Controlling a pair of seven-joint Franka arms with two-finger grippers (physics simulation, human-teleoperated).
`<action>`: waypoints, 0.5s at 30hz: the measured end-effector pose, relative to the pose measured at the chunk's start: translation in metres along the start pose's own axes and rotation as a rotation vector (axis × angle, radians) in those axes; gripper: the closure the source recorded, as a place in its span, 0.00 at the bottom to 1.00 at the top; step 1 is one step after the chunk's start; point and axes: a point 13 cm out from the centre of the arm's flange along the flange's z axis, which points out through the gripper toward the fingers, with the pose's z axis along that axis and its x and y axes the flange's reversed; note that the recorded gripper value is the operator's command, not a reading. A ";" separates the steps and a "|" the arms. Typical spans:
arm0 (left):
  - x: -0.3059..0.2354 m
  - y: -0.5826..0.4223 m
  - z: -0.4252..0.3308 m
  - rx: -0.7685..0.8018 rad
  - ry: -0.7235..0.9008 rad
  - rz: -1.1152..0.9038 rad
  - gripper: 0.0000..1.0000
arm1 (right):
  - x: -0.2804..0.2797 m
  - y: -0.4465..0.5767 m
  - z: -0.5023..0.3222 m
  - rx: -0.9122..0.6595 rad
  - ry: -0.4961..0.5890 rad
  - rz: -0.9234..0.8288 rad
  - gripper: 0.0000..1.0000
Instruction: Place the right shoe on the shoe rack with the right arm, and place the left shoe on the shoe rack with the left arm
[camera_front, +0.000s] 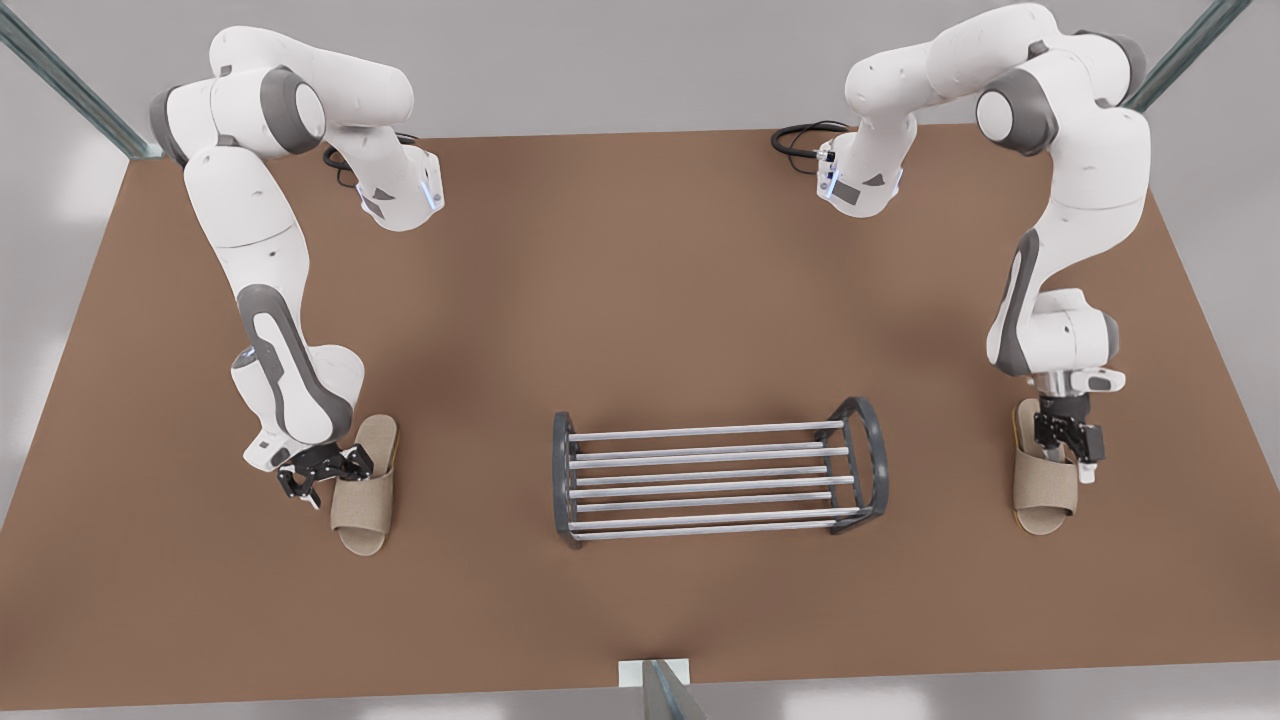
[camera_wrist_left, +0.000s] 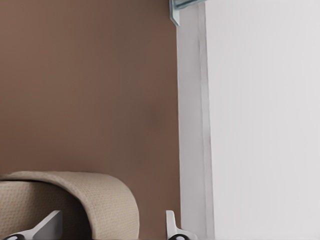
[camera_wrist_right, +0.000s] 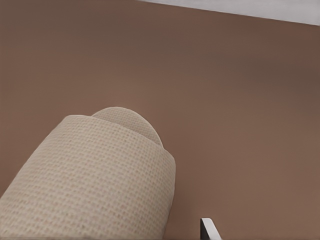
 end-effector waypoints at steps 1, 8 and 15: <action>0.000 -0.001 0.001 0.002 0.001 0.000 0.00 | 0.001 0.000 0.000 0.000 0.001 -0.001 0.13; 0.009 0.002 0.009 0.001 0.014 -0.007 0.25 | -0.019 -0.002 -0.013 0.011 -0.030 -0.016 0.49; 0.013 -0.005 0.012 0.009 0.017 -0.010 0.31 | -0.078 -0.004 -0.064 0.033 -0.131 -0.046 0.79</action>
